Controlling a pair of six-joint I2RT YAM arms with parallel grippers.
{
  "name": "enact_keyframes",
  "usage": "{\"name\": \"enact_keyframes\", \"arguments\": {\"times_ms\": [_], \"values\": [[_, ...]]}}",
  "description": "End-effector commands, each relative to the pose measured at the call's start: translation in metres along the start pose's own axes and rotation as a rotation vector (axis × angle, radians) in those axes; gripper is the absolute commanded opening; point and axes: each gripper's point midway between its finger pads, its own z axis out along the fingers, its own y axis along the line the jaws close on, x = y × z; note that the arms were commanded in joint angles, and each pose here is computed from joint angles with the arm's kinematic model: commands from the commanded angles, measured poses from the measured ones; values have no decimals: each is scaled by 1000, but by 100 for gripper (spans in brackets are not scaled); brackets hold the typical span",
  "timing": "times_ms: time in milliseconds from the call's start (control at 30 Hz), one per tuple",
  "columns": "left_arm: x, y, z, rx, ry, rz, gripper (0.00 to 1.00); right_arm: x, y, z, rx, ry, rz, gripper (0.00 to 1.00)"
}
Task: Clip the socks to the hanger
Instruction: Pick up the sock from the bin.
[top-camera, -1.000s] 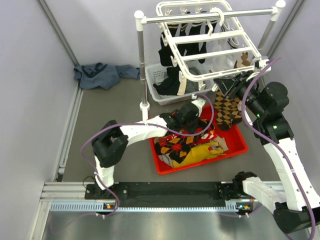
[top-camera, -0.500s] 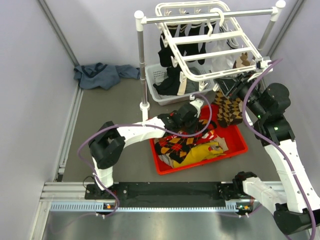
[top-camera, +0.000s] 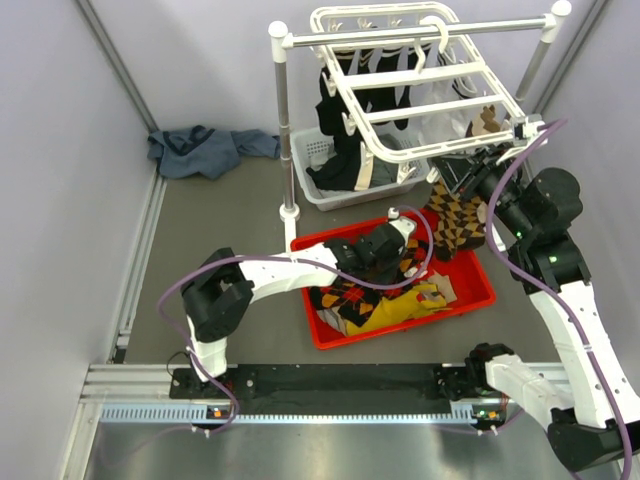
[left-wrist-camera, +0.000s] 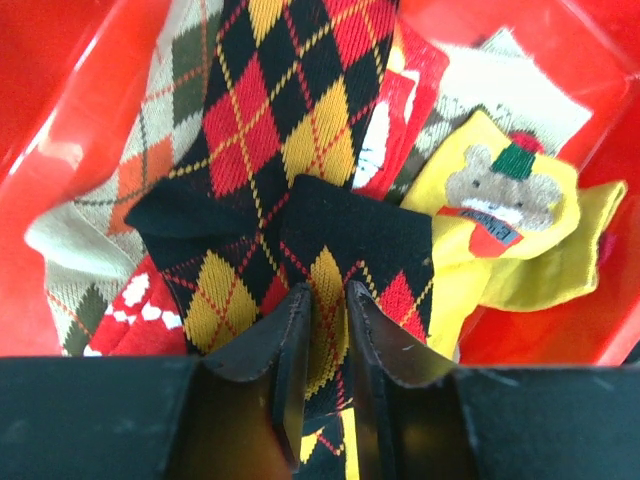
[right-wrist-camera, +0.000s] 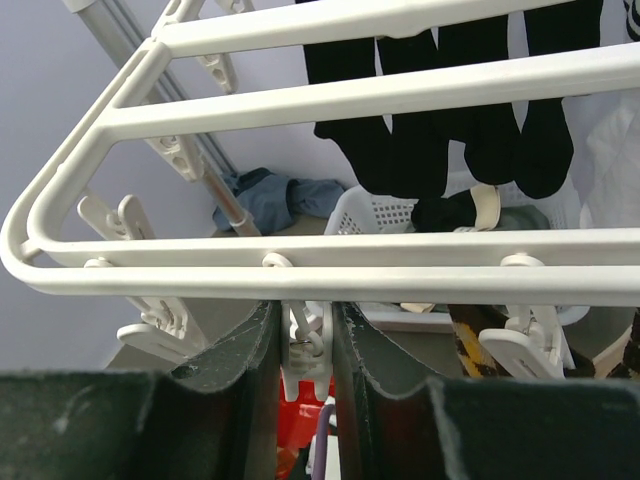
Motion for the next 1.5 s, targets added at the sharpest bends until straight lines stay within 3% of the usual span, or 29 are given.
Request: {"name": "enact_keyframes", "arguments": {"times_ms": [0,133,400,467,500,600,667,800,1067,1200,1467], "values": [[7,-1,4,-11,30,-12,31,1,-3,-4,11,-6,-16,0],[13,-8,7,-11,47,7,43,0,-2,-5,10,-9,-16,0],[25,-8,22,-57,111,53,47,0,-2,-6,10,-10,-16,0],[27,-8,24,-63,118,65,42,1,-3,-5,11,-11,-16,0],[27,-9,23,-65,121,69,29,2,-3,-5,12,-10,-14,0],[21,-14,16,-55,99,70,5,1,-2,-6,7,-12,-14,0],[15,-17,7,-36,67,70,0,1,-2,-6,7,-12,-15,0],[-2,-24,-11,1,-2,57,0,0,-1,-7,8,-11,-13,0],[-54,-19,-70,18,-277,50,0,-4,0,-9,9,-20,-17,0],[-89,-14,-111,45,-509,42,0,-6,2,-10,4,-24,-16,0],[-120,1,-156,110,-789,49,0,-11,8,-13,-14,-34,-7,0]]}}
